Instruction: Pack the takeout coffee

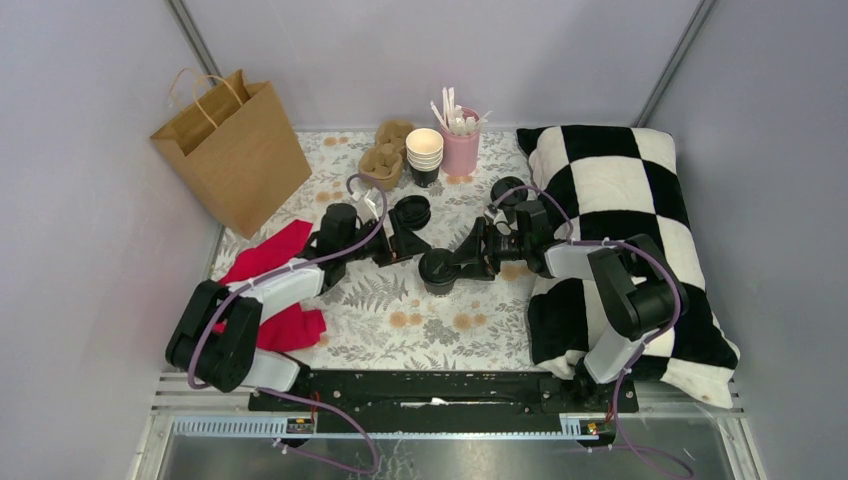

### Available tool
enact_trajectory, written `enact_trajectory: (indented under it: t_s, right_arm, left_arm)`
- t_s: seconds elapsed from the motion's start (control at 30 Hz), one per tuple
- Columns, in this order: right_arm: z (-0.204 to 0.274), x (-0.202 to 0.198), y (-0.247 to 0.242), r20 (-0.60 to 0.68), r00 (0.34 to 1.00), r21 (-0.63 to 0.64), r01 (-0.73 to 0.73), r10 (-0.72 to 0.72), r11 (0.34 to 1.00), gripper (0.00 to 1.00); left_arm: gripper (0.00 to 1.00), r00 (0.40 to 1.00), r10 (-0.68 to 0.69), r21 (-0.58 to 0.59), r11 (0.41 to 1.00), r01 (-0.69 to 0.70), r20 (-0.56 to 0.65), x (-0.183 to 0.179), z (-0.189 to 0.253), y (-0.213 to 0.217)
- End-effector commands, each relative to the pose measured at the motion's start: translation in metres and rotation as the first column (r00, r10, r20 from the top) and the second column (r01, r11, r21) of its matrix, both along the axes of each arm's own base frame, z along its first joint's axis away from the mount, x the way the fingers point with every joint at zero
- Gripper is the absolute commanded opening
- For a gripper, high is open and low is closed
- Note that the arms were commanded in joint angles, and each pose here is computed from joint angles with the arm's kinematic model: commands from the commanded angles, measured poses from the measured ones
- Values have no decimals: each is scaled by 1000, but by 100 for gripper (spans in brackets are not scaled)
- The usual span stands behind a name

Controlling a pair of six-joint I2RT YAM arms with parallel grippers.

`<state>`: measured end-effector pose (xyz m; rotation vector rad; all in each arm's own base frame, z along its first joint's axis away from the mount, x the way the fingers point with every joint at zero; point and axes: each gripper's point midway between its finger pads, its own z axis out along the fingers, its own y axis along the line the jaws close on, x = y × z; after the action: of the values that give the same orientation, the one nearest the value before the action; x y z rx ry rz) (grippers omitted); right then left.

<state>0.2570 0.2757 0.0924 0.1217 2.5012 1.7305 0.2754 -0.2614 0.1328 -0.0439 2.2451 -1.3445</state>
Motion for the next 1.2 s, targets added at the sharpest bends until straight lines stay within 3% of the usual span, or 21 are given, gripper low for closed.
enact_trajectory:
  t_s: [0.0, 0.17, 0.4, 0.6, 0.7, 0.83, 1.03, 1.17]
  right_arm:
    - [-12, 1, -2, -13, 1000, -18, 9, -9, 1000, 73]
    - [-21, -2, -3, -26, 1000, -21, 9, -9, 1000, 71]
    - [-61, -20, -11, -121, 992, -36, 39, -43, 999, 70]
    - [-6, 4, 1, 5, 1000, 25, 20, -20, 999, 84]
    - [2, 15, 5, 28, 1000, 11, -1, 0, 1000, 86]
    - [-19, 14, 4, -8, 1000, -4, 9, -9, 1000, 85]
    - [-77, -20, -11, -108, 993, -64, 39, -46, 997, 78]
    - [-85, -25, -19, -85, 995, -131, 43, -55, 990, 77]
  left_arm:
    - [85, 999, -30, -64, 997, 32, 24, 7, 2, -9]
    - [77, 999, -6, -23, 1000, 5, -47, 3, -38, -3]
    - [67, 975, 133, 57, 991, -125, -179, -20, -102, 32]
    - [66, 977, 115, 54, 993, -107, -180, -26, -103, 32]
    - [66, 978, 118, 62, 992, -109, -170, -26, -101, 32]
    - [66, 979, 127, 67, 991, -117, -159, -26, -101, 30]
    - [65, 976, 127, 65, 991, -118, -174, -43, -112, 26]
    - [64, 979, 100, 64, 994, -90, -176, -53, -115, 20]
